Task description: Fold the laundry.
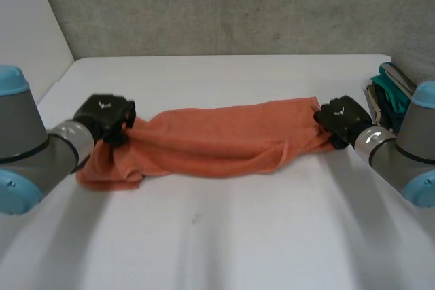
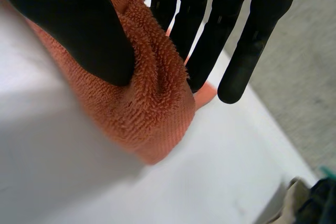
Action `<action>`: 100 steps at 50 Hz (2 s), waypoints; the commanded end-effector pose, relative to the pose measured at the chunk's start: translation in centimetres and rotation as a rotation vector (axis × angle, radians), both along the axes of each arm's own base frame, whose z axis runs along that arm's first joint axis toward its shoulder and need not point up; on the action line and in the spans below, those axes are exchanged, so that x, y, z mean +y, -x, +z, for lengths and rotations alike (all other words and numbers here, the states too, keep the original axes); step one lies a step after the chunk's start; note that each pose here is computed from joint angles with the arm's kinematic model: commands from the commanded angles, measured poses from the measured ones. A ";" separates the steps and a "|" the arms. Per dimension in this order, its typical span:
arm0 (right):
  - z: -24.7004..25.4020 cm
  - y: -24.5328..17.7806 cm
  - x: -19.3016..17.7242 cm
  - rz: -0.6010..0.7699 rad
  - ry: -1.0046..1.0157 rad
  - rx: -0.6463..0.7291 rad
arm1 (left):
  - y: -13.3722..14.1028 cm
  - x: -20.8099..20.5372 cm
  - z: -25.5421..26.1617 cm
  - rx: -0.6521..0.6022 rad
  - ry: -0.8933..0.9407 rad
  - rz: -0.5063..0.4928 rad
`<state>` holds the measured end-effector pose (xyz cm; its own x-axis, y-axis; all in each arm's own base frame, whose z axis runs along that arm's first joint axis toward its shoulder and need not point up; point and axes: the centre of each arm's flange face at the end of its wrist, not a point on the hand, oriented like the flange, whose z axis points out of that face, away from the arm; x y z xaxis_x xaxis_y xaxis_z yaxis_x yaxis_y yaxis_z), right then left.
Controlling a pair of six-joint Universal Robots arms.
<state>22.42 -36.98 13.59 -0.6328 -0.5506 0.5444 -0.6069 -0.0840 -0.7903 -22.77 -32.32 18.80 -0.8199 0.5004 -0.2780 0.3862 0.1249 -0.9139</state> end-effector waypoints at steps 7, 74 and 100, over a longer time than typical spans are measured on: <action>18.3 -0.4 -7.4 -0.077 0.767 -0.567 | 0.8 -5.9 20.7 0.496 0.850 0.065; -0.9 2.5 2.4 0.035 -0.039 -0.187 | -5.8 10.1 -1.5 0.027 -0.328 0.011; 0.3 2.8 3.5 0.031 -0.106 -0.168 | -4.0 5.4 -5.1 -0.042 -0.246 0.003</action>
